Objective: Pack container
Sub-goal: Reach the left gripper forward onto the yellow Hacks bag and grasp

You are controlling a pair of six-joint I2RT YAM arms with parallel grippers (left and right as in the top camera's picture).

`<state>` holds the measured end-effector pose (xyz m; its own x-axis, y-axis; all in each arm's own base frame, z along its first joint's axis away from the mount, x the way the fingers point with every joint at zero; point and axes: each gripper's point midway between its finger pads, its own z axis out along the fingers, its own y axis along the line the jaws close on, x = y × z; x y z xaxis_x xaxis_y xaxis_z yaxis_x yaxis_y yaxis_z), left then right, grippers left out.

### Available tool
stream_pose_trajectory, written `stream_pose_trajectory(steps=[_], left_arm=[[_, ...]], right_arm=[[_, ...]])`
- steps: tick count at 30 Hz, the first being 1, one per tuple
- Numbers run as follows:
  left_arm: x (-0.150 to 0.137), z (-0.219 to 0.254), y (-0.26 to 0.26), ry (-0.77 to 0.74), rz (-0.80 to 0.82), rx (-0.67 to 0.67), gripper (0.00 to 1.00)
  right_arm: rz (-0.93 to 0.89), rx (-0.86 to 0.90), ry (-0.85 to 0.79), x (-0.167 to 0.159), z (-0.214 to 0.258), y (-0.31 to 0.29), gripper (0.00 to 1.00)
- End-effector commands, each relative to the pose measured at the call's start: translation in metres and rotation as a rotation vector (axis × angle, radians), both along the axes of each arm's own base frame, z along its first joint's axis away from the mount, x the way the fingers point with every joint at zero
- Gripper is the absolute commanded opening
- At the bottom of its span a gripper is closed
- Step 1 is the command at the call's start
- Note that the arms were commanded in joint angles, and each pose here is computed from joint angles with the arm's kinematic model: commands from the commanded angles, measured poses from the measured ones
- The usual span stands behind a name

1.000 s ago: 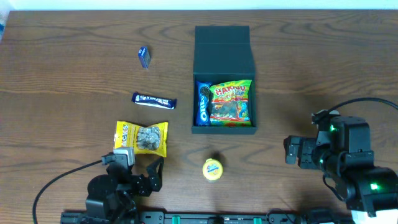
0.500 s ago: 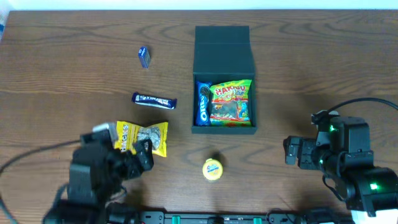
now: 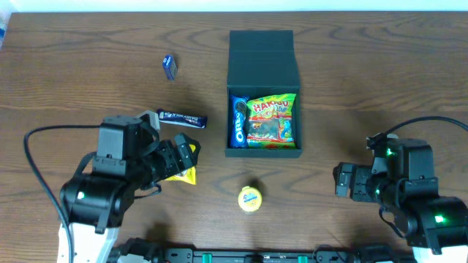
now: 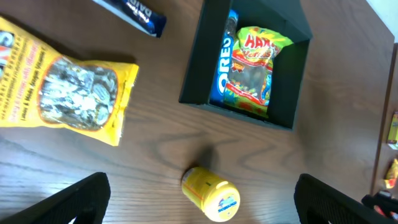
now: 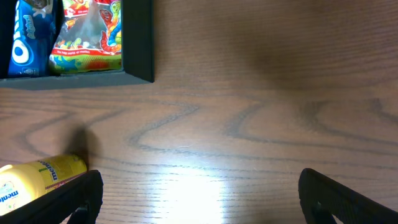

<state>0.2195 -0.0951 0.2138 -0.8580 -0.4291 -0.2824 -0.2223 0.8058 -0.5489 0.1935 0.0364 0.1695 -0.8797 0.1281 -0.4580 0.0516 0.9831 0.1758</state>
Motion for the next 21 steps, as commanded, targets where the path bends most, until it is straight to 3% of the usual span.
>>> stream_pose_trajectory(steps=[1,5,8,12,16,21], left_arm=[[0.004,-0.008,0.01,0.114,0.193,-0.031,0.96],[-0.007,-0.037,0.035,0.375,0.65,-0.063,0.96],[0.002,-0.045,0.041,0.414,0.796,-0.079,0.96],[0.029,-0.05,0.045,0.379,0.912,-0.119,0.96],[0.039,-0.047,0.04,0.36,0.898,-0.155,0.96],[0.036,-0.051,0.069,0.295,0.975,-0.012,0.97]], right_arm=[[-0.022,0.009,-0.001,-0.001,0.001,-0.002,0.99],[-0.022,0.008,-0.001,-0.001,0.001,-0.002,0.99],[-0.022,0.008,-0.001,-0.001,0.001,-0.002,0.99],[-0.022,0.009,-0.001,-0.001,0.001,-0.002,0.99],[-0.022,0.009,-0.001,-0.001,0.001,-0.002,0.99],[-0.022,0.009,-0.001,-0.001,0.001,-0.002,0.99]])
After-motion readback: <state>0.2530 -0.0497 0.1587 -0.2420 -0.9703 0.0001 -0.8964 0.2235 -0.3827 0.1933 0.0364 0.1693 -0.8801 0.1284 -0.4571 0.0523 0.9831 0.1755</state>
